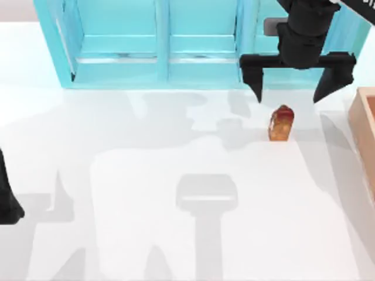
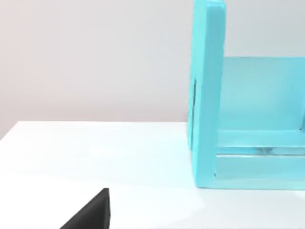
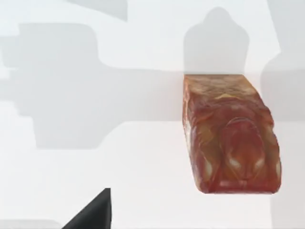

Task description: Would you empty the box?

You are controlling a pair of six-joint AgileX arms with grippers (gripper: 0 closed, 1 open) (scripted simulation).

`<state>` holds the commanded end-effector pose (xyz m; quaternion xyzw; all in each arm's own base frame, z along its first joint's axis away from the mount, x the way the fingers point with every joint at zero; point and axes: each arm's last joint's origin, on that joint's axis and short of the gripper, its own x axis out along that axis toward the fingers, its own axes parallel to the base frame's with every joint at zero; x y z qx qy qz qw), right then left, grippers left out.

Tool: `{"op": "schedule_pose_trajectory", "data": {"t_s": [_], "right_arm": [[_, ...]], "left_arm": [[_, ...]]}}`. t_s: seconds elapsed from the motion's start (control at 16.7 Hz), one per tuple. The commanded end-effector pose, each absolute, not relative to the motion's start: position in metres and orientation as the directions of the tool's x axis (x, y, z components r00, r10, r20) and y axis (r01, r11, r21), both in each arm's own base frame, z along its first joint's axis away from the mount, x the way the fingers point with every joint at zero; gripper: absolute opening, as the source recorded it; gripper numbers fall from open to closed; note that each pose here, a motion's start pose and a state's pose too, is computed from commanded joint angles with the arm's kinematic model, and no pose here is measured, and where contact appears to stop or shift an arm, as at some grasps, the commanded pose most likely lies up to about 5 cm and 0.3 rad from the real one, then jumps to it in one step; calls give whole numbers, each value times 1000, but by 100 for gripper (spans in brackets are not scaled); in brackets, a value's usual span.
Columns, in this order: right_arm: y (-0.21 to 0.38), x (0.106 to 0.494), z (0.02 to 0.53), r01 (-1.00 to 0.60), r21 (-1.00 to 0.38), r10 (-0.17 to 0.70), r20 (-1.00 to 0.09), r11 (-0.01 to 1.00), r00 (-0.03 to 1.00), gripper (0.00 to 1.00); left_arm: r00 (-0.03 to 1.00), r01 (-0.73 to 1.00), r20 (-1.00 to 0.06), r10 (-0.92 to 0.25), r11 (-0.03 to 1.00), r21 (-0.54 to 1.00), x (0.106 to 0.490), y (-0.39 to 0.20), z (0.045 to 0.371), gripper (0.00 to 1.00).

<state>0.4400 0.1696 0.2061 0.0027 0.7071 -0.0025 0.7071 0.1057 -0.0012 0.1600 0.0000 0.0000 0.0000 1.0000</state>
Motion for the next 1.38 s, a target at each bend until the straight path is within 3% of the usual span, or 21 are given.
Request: {"op": "schedule_pose_trajectory", "data": {"t_s": [0.24,0.54,0.78,0.96,1.38], "right_arm": [[135,440,218,7,3,3,-1000,1000,10,100],[9,424,240,18,2,2,-1000,1000,1,100],[-82,380,252,26,5,6,-1000,1000,-8,100],[-105,357,259,27,6,6,-1000,1000,2,100],[-106,358,248,27,7,7,-1000,1000,-1,100]], "left_arm": [[1000,0,0,0,1000,0,106,-1,160,100],[1000,0,0,0,1000,0,106,-1,160,100],[1000,0,0,0,1000,0,106,-1,160,100],[1000,0,0,0,1000,0,106,-1,160,100],[1000,0,0,0,1000,0,106,-1,160,100]]}}
